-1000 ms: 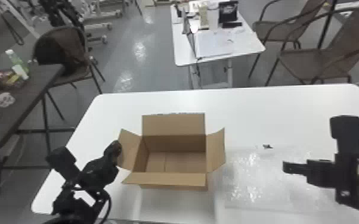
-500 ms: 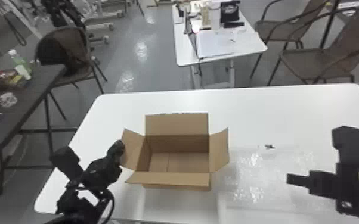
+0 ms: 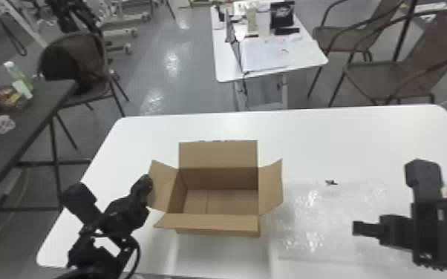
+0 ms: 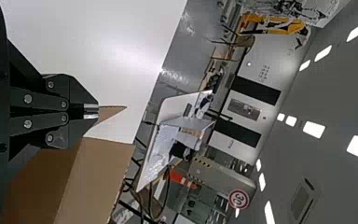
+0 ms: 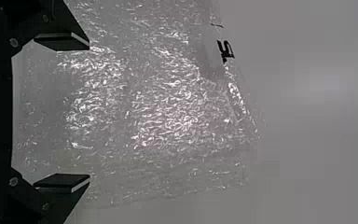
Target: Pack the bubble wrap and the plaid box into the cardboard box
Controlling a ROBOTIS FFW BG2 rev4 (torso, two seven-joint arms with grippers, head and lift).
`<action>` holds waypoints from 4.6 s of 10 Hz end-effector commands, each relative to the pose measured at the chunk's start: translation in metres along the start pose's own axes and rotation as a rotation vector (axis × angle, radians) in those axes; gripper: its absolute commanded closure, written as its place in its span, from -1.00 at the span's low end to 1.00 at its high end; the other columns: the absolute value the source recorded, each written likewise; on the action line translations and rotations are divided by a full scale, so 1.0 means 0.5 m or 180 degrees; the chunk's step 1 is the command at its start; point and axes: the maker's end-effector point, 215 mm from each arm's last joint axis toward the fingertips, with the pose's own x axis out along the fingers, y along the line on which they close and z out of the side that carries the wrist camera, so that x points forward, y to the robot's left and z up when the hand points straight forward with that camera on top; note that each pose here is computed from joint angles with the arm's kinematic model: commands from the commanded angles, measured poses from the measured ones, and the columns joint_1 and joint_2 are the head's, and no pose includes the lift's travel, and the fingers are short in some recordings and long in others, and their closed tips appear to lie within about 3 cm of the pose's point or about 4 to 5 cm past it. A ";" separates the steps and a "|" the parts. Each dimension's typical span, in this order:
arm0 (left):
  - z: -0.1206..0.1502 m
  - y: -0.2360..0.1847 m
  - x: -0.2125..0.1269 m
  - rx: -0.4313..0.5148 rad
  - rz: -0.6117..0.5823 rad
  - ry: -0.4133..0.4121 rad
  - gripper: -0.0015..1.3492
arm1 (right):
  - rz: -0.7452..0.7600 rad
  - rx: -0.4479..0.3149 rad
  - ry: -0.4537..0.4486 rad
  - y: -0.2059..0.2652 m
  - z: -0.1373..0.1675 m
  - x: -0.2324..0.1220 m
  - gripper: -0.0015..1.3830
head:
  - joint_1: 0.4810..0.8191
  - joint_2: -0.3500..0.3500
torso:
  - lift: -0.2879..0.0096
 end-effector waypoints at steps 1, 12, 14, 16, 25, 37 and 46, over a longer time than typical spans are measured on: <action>0.000 -0.001 0.000 -0.0009 0.0004 -0.0009 0.81 | -0.0039 -0.0009 0.0009 -0.007 -0.004 0.006 -0.60 | 0.27 0.63 | 0.51; -0.013 -0.002 -0.001 -0.0024 0.0001 0.0001 0.81 | 0.0664 -0.0057 -0.0122 0.067 0.081 -0.048 0.86 | 0.27 0.70 | 0.51; -0.014 0.000 -0.002 -0.0024 0.0008 0.0006 0.81 | 0.0714 0.0136 -0.0230 0.061 0.097 -0.116 0.86 | 0.27 0.64 | 0.51; -0.015 -0.001 -0.003 -0.0027 0.0004 0.0004 0.81 | 0.0700 0.0219 -0.0419 0.047 0.131 -0.206 0.86 | 0.27 0.60 | 0.51; -0.025 -0.022 0.011 -0.0027 -0.0046 0.0048 0.81 | 0.1146 -0.0166 -0.1214 0.169 0.302 -0.479 0.86 | 0.27 0.47 | 0.51; -0.034 -0.048 0.025 -0.0058 -0.0092 0.0047 0.81 | 0.2923 -0.0001 0.0141 0.503 0.144 -0.287 0.86 | 0.27 1.00 | 0.51; -0.039 -0.052 0.023 -0.0094 -0.0106 0.0042 0.81 | 0.3337 -0.0209 0.0080 0.483 0.091 -0.066 -0.70 | 0.27 1.00 | 0.51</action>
